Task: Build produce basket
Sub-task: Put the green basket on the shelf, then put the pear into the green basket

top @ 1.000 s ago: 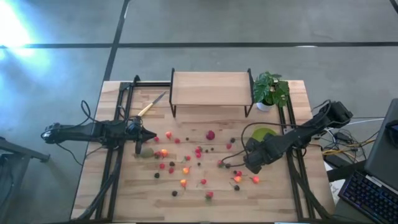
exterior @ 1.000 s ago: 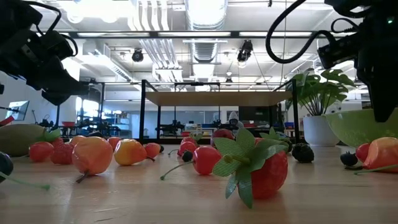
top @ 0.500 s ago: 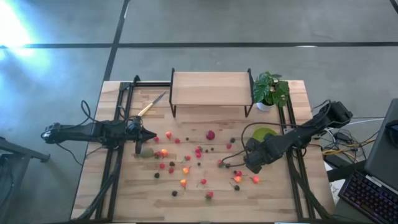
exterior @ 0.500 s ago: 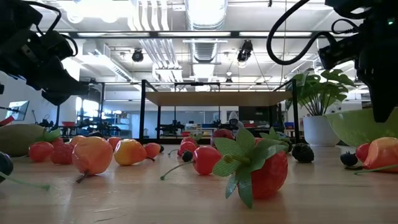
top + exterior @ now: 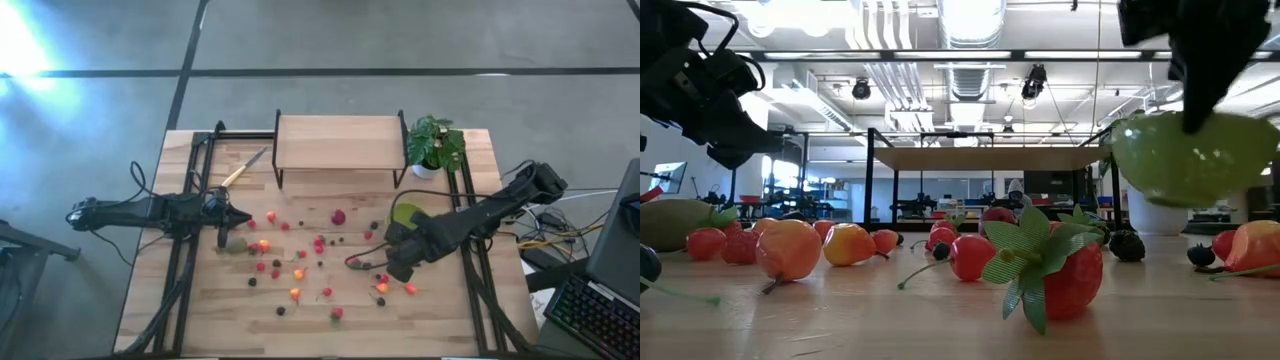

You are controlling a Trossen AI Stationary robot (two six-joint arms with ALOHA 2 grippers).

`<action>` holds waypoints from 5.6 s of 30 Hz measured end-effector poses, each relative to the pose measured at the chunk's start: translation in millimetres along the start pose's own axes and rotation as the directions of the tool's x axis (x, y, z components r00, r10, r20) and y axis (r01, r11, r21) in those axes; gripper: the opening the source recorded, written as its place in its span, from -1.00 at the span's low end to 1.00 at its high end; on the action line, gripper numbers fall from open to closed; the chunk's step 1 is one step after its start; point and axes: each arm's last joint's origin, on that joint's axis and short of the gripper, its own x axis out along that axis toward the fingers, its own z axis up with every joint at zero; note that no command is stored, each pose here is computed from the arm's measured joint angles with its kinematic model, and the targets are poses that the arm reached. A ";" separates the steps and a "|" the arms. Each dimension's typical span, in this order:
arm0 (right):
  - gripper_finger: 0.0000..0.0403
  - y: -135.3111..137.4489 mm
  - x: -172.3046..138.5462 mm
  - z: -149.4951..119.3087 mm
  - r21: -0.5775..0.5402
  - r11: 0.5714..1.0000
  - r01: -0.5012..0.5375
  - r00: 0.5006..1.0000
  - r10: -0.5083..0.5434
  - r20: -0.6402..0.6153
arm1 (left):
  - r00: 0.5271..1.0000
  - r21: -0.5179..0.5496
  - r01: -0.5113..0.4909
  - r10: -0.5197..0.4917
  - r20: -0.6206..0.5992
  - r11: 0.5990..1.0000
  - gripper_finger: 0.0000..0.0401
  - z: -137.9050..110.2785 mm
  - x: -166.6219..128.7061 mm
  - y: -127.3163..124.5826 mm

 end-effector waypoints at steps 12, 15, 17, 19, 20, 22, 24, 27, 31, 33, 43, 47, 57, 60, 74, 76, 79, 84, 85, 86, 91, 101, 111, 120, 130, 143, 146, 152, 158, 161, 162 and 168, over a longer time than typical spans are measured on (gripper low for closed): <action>-0.96 -3.2 -59.0 56.1 -0.232 0.971 -0.062 0.973 0.111 0.204 | 1.000 0.000 0.000 0.000 0.000 1.000 -0.90 0.0 0.0 0.0; -0.96 -16.5 -70.2 75.7 -0.264 0.964 -0.040 0.963 0.108 0.248 | 1.000 0.000 0.000 0.000 0.000 1.000 -0.90 0.0 0.0 0.0; -0.96 -26.3 -78.4 88.5 -0.292 0.956 -0.018 0.954 0.104 0.281 | 1.000 0.000 0.000 0.000 0.000 1.000 -0.90 0.0 0.0 0.0; -0.96 -36.5 -85.9 99.8 -0.324 0.946 0.006 0.946 0.100 0.309 | 1.000 0.000 0.000 0.000 0.000 1.000 -0.90 0.0 0.0 0.0; -0.96 -41.7 -88.9 104.9 -0.340 0.940 0.020 0.942 0.096 0.322 | 1.000 0.000 0.000 0.000 0.000 1.000 -0.90 0.0 0.0 0.0; -0.96 -53.1 -93.9 114.1 -0.375 0.925 0.059 0.936 0.079 0.343 | 1.000 0.000 0.000 0.000 0.000 1.000 -0.90 0.0 0.0 0.0; -0.96 -65.6 -96.4 121.1 -0.412 0.905 0.102 0.937 0.052 0.346 | 1.000 0.000 0.000 0.000 0.000 1.000 -0.90 0.0 0.0 0.0; -0.96 -84.2 -95.2 130.2 -0.458 0.874 0.162 0.938 0.007 0.346 | 1.000 0.000 0.000 0.000 0.000 1.000 -0.90 0.0 0.0 0.0; -0.96 -110.7 -89.8 140.5 -0.487 0.858 0.166 0.950 -0.006 0.313 | 1.000 0.000 0.000 0.000 0.000 1.000 -0.90 0.0 0.0 0.0; -0.96 -124.1 -85.4 145.4 -0.484 0.862 0.150 0.958 -0.006 0.286 | 1.000 0.000 0.000 0.000 0.000 1.000 -0.90 0.0 0.0 0.0; -0.96 -169.8 -54.5 170.7 -0.561 0.820 0.118 0.992 -0.078 0.095 | 1.000 0.000 0.000 0.000 0.000 1.000 -0.90 0.0 0.0 0.0; -0.96 -180.7 -48.8 185.0 -0.577 0.810 0.102 0.994 -0.097 0.039 | 1.000 0.000 0.000 0.000 0.000 1.000 -0.90 0.0 0.0 0.0; -0.96 -196.9 -42.9 210.5 -0.578 0.813 0.074 0.993 -0.112 -0.031 | 1.000 0.000 0.000 0.000 0.000 1.000 -0.90 0.0 0.0 0.0; -0.96 -196.7 -43.1 212.7 -0.575 0.817 0.036 0.998 -0.062 -0.026 | 1.000 0.000 0.000 0.000 0.000 1.000 -0.90 0.0 0.0 0.0; -0.95 -195.8 -31.1 207.4 -0.552 0.834 0.002 0.996 -0.052 -0.074 | 1.000 0.000 0.000 0.000 0.000 1.000 -0.90 0.0 0.0 0.0; -0.94 -196.2 -30.5 207.1 -0.545 0.838 0.016 0.995 -0.069 -0.076 | 1.000 0.000 0.000 0.000 0.000 1.000 -0.90 0.0 0.0 0.0; -0.88 -196.6 -31.0 207.0 -0.518 0.855 0.025 0.994 -0.076 -0.078 | 1.000 0.000 0.000 0.000 0.000 1.000 -0.90 0.0 0.0 0.0; -0.76 -196.7 -34.2 207.2 -0.510 0.860 0.034 0.995 -0.078 -0.065 | 1.000 0.000 0.000 0.000 0.000 1.000 -0.90 0.0 0.0 0.0; -0.73 -196.7 -34.5 207.1 -0.510 0.859 0.034 0.995 -0.078 -0.065 | 1.000 0.000 0.000 0.000 0.000 1.000 -0.90 0.0 0.0 0.0; -0.69 -196.7 -34.6 207.1 -0.510 0.859 0.035 0.995 -0.078 -0.065 | 1.000 0.000 0.000 0.000 0.000 1.000 -0.90 0.0 0.0 0.0; -0.48 -196.7 -35.2 206.9 -0.508 0.861 0.036 0.995 -0.079 -0.063 | 1.000 0.000 0.000 0.000 0.000 1.000 -0.90 0.0 0.0 0.0; -0.09 -194.2 -60.0 196.9 -0.498 0.865 0.066 0.997 -0.074 0.004 | 1.000 0.000 0.000 0.000 0.000 1.000 -0.90 0.0 0.0 0.0; 0.03 -160.6 -106.2 170.5 -0.524 0.847 0.087 0.991 -0.018 0.136 | 1.000 0.000 0.000 0.000 0.000 1.000 -0.90 0.0 0.0 0.0; -0.12 -117.3 -135.5 137.3 -0.432 0.902 0.007 0.980 0.079 0.182 | 1.000 0.000 0.000 0.000 0.000 1.000 -0.90 0.0 0.0 0.0; -0.36 -68.8 -133.2 105.1 -0.334 0.938 -0.091 0.994 0.108 0.034 | 1.000 0.000 0.000 0.000 0.000 1.000 -0.90 0.0 0.0 0.0; -0.67 -8.2 -101.1 42.8 -0.290 0.952 -0.093 0.989 0.053 -0.141 | 1.000 0.000 0.000 0.000 0.000 1.000 -0.90 0.0 0.0 0.0; -0.73 0.0 -92.8 27.9 -0.260 0.963 -0.068 0.985 0.022 -0.172 | 1.000 0.000 0.000 0.000 0.000 1.000 -0.90 0.0 0.0 0.0; -0.72 15.5 -75.2 -3.4 -0.211 0.977 -0.027 0.976 -0.021 -0.219 | 1.000 -0.001 0.000 0.000 0.000 1.000 -0.90 0.0 0.0 0.0; -0.48 30.5 -58.3 -32.4 -0.193 0.981 -0.026 0.975 -0.017 -0.221 | 1.000 0.000 0.000 0.000 0.000 1.000 -0.90 0.0 0.0 0.0; -0.33 37.0 -47.2 -45.9 -0.181 0.983 -0.039 0.977 -0.001 -0.213 | 1.000 0.000 0.000 0.000 0.000 1.000 -0.90 0.0 0.0 0.0; -0.28 38.7 -43.1 -49.7 -0.179 0.983 -0.043 0.977 0.005 -0.211 | 1.000 0.000 0.000 0.000 0.000 1.000 -0.90 0.0 0.0 0.0; -0.02 41.4 -14.4 -66.7 -0.169 0.984 -0.056 0.979 0.021 -0.204 | 1.000 0.000 0.000 0.000 0.000 1.000 -0.90 0.0 0.0 0.0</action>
